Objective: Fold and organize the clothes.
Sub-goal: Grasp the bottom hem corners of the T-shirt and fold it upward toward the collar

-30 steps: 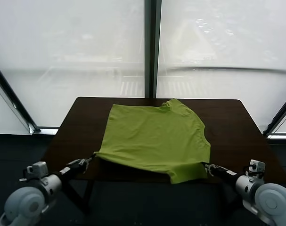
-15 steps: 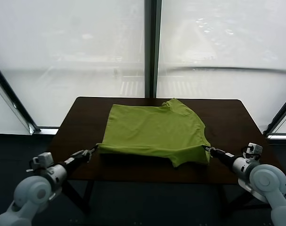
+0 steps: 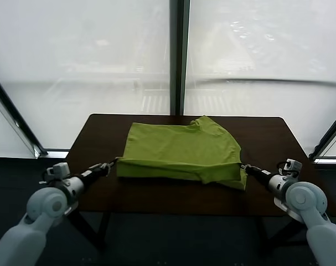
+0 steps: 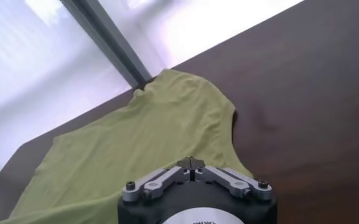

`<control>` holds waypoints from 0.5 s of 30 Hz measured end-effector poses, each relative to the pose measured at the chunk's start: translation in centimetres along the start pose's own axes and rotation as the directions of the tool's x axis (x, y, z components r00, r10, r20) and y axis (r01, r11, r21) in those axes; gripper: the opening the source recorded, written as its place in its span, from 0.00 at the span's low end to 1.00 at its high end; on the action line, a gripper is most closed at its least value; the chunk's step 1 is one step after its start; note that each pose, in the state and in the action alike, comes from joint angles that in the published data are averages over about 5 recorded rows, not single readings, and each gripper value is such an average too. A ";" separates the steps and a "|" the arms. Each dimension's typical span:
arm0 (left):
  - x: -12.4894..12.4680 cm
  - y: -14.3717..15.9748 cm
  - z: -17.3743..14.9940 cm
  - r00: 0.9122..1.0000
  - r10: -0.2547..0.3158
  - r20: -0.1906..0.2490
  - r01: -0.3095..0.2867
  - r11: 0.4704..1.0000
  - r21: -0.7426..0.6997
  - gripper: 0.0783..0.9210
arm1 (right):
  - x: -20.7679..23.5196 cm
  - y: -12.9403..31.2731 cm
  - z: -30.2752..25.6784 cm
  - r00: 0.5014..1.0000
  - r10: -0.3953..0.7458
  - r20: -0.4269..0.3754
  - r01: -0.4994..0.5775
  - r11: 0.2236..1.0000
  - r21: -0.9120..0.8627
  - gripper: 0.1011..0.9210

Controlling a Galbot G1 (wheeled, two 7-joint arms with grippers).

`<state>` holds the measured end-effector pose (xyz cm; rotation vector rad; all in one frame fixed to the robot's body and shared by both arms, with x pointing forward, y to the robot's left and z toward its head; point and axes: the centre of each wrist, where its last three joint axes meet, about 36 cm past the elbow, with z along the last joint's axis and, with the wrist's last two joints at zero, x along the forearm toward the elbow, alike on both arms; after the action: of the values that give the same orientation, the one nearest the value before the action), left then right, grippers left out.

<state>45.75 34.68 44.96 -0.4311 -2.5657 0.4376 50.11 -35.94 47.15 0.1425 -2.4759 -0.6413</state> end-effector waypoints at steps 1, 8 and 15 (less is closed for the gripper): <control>-0.2 0.0 0.0 1.000 0.000 -0.001 0.000 1.000 -0.001 0.08 | -0.2 0.1 0.0 1.000 0.000 0.001 0.000 1.000 0.002 0.05; -1.4 0.4 -0.2 1.000 -0.005 -0.009 0.005 1.000 -0.008 0.08 | -1.5 0.4 0.1 1.000 0.003 0.009 -0.003 1.000 0.007 0.05; -2.7 0.7 -0.5 1.000 -0.009 -0.010 0.008 1.000 -0.018 0.08 | -2.1 0.3 0.4 1.000 0.007 0.009 -0.007 1.000 -0.004 0.05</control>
<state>48.40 34.41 44.03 -0.4275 -2.5628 0.4092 51.63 -35.02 46.00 0.1298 -2.4823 -0.6455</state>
